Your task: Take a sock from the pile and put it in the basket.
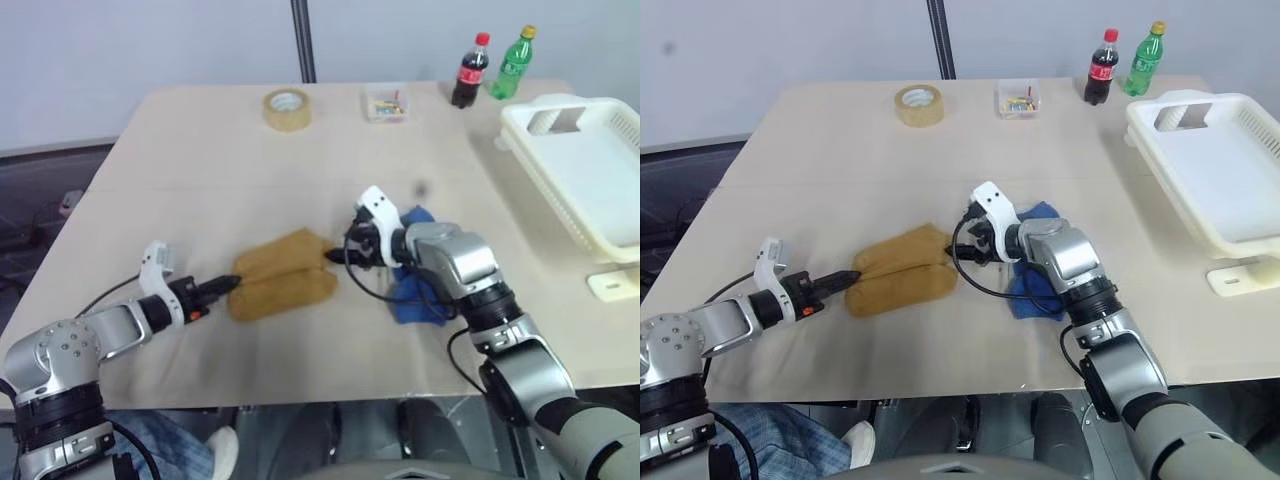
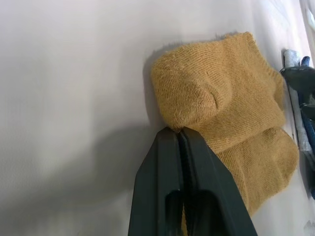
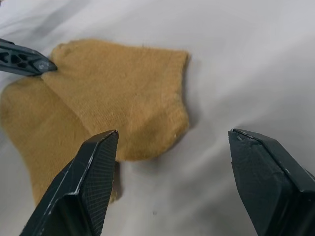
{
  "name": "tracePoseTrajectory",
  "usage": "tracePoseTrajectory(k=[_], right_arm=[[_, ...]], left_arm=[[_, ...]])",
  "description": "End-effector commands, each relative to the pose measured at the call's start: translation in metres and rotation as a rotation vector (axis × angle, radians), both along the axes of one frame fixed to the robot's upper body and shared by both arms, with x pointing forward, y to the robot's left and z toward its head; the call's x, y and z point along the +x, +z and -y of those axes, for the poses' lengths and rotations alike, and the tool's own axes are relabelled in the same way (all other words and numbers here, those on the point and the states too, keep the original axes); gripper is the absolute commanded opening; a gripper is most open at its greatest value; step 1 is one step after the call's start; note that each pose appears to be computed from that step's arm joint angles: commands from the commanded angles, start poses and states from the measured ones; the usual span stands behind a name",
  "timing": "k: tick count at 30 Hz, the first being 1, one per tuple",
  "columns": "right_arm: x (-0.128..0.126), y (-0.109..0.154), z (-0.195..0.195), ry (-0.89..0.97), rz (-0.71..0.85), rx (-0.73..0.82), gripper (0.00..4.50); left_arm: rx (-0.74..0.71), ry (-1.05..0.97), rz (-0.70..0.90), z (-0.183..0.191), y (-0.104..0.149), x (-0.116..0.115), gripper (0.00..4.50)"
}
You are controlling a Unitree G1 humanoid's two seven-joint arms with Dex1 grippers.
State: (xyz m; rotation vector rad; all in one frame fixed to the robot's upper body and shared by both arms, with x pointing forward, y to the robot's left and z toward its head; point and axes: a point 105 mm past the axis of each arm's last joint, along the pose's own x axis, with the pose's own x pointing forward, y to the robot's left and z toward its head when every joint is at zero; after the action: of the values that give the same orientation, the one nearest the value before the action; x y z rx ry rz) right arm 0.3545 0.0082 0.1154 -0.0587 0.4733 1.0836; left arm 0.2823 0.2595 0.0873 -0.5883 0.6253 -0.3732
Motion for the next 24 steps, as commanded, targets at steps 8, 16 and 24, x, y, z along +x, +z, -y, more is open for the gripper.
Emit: tracePoseTrajectory(k=[8, 16, 24], right_arm=[[-0.004, 0.001, -0.013, 0.019, 0.004, 0.025, 1.10], [0.000, 0.017, -0.008, -0.002, 0.055, 0.054, 0.07], [-0.001, 0.044, -0.004, 0.019, 0.149, 0.071, 0.07]], left_arm=[[-0.004, -0.050, -0.069, 0.013, -0.020, -0.003, 0.00], [-0.003, -0.043, 0.047, 0.013, -0.009, 0.004, 0.00], [-0.074, -0.060, 0.395, 0.021, 0.040, 0.001, 0.00]])
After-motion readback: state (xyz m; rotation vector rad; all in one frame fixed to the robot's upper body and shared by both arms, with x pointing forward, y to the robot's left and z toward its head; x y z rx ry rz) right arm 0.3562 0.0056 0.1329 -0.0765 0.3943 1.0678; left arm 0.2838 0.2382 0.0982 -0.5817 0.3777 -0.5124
